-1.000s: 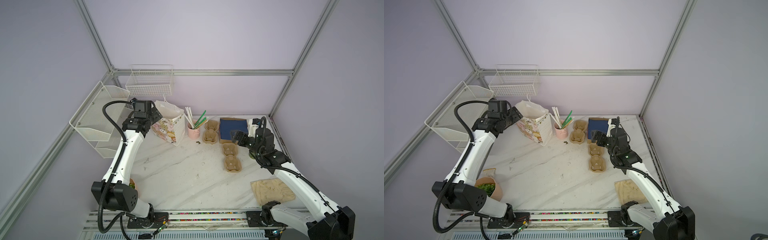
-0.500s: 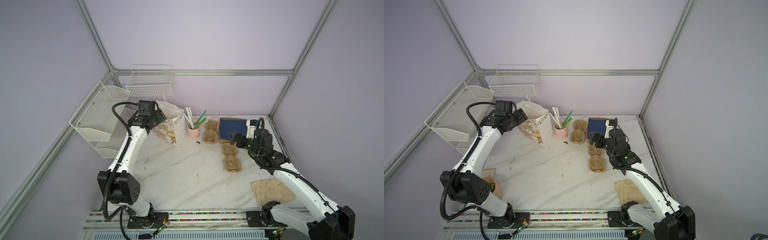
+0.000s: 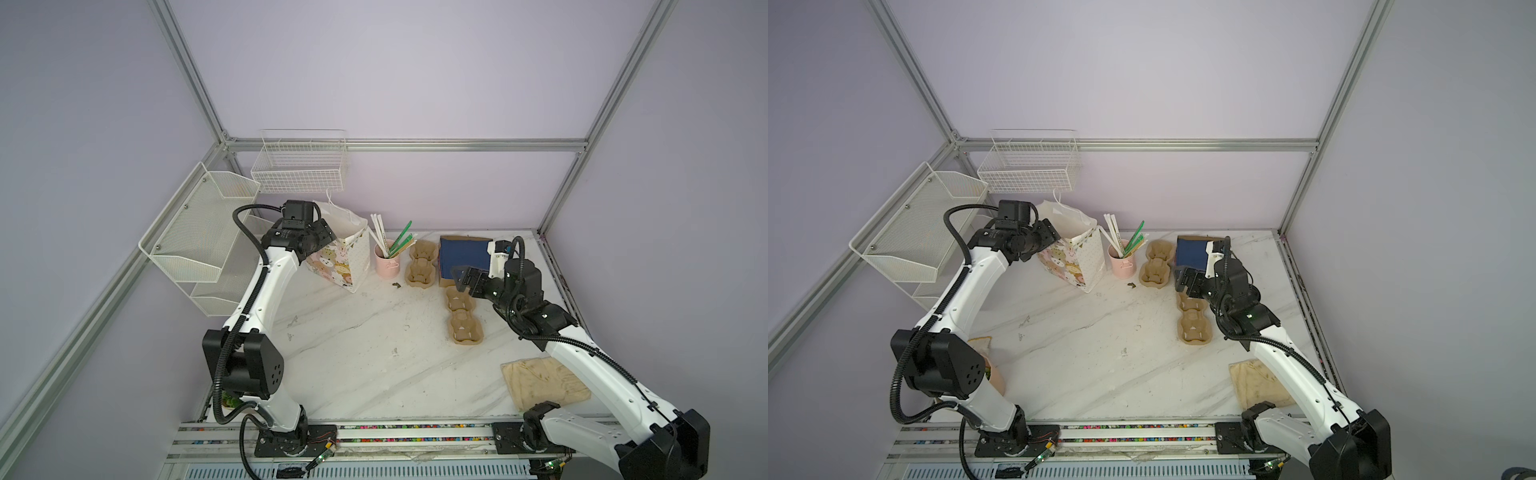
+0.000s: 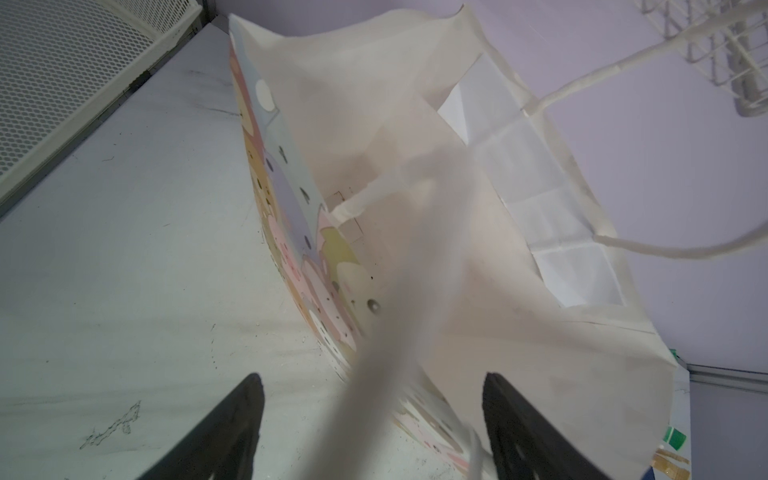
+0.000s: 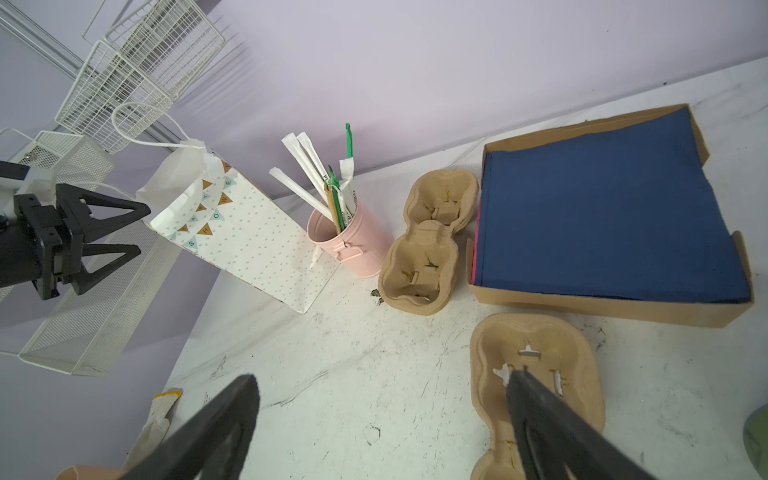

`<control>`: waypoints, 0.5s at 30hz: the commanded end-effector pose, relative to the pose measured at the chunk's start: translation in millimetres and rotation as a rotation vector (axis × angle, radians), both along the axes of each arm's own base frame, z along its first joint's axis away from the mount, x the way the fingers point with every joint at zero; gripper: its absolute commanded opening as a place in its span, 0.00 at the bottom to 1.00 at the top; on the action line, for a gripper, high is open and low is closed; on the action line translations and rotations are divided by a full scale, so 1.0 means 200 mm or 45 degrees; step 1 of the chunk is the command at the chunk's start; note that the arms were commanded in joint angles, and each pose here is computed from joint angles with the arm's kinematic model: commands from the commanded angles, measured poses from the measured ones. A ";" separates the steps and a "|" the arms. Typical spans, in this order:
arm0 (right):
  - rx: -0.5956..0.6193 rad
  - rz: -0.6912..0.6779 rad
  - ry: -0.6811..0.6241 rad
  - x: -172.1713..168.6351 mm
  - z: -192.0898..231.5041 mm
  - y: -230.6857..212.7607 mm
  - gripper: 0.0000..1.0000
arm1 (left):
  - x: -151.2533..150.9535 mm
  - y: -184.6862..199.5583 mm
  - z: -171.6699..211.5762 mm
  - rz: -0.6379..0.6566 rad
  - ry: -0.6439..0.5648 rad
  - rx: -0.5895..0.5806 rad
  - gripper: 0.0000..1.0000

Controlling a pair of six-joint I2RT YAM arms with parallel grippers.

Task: Pack the takeout coffee
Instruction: 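Reach left gripper to the gift bag handle while right gripper hovers over carrier, then grasp the gift bag's top edge with the left gripper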

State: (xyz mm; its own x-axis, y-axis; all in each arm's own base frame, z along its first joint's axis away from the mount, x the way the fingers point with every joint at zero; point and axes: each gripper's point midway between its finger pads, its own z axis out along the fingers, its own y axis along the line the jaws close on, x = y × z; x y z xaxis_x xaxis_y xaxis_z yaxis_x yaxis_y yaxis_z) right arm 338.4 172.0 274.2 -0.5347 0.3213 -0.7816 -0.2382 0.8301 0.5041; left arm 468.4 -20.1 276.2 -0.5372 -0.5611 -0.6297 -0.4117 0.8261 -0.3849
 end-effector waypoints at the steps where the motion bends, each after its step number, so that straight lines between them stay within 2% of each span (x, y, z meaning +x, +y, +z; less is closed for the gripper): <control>1: -0.018 0.016 0.000 0.00 -0.02 0.02 0.96 | 0.05 0.01 0.24 0.004 -0.148 -0.009 0.79; 15: -0.031 0.028 0.006 -0.01 -0.04 0.04 0.95 | 0.06 0.01 0.21 0.003 -0.129 0.009 0.70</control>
